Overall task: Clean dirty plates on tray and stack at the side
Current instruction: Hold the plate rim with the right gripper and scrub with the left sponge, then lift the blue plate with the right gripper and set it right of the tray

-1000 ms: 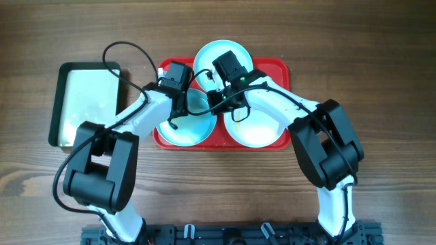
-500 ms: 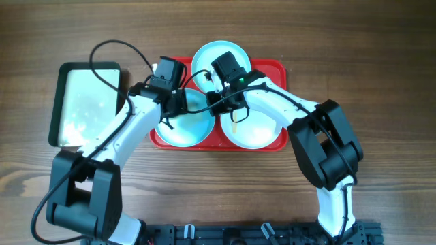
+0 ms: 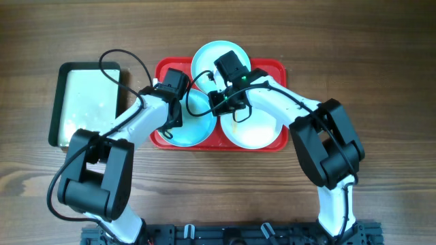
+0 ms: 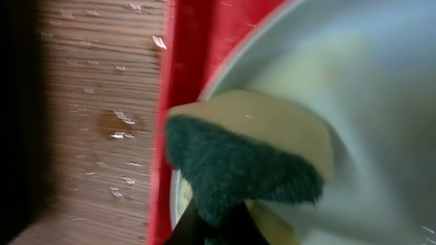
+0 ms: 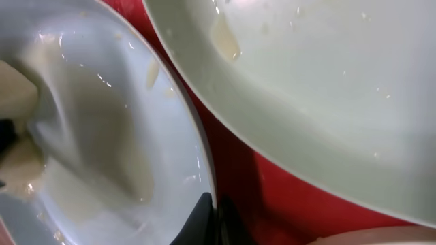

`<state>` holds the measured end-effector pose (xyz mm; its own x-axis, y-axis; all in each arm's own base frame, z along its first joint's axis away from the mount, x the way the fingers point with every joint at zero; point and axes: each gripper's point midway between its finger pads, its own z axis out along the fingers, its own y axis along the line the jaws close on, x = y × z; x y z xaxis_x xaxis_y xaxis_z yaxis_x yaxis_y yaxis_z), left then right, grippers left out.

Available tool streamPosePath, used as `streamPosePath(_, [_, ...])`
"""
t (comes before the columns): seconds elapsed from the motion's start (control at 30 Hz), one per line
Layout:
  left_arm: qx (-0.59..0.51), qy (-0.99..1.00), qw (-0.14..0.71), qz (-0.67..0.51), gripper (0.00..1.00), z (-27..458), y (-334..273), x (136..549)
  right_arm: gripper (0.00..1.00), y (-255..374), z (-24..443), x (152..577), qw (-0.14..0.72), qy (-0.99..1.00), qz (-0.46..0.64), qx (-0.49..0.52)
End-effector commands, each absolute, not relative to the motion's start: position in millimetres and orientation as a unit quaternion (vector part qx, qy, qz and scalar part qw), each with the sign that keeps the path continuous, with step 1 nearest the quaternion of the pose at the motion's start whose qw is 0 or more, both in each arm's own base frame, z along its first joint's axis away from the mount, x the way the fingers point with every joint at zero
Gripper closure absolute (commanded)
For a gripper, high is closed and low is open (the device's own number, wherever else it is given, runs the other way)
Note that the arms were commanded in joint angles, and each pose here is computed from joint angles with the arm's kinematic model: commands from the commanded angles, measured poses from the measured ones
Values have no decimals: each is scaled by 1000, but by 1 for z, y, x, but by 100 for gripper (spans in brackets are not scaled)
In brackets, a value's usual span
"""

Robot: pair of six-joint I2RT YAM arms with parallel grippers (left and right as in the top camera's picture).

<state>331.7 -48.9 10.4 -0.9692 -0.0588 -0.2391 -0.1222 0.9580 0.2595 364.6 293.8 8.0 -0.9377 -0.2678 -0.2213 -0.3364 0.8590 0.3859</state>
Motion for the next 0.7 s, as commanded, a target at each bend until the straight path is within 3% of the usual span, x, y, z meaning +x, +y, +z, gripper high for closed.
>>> streamPosePath(0.0, [-100, 955, 161, 227, 96, 33, -11, 337, 96, 279, 10, 377, 90, 962, 198, -162])
streamPosePath(0.1, [-120, 962, 191, 155, 96, 56, -27, 346, 96, 281, 29, 380, 110, 958, 206, -169])
streamPosePath(0.27, [-124, 954, 232, -142, 96, 123, -90, 356, 96, 280, 76, 390, 169, 946, 205, -184])
streamPosePath(0.33, [-126, 941, 239, -205, 96, 145, -94, 354, 96, 272, 88, 394, 191, 946, 183, -186])
streamPosePath(0.47, [-193, 930, 239, -203, 96, 149, -51, 354, 96, 270, 119, 394, 240, 929, 150, -240])
streamPosePath(0.67, [-271, 917, 239, -166, 96, 143, 12, 349, 96, 254, 195, 405, 389, 867, -68, -303])
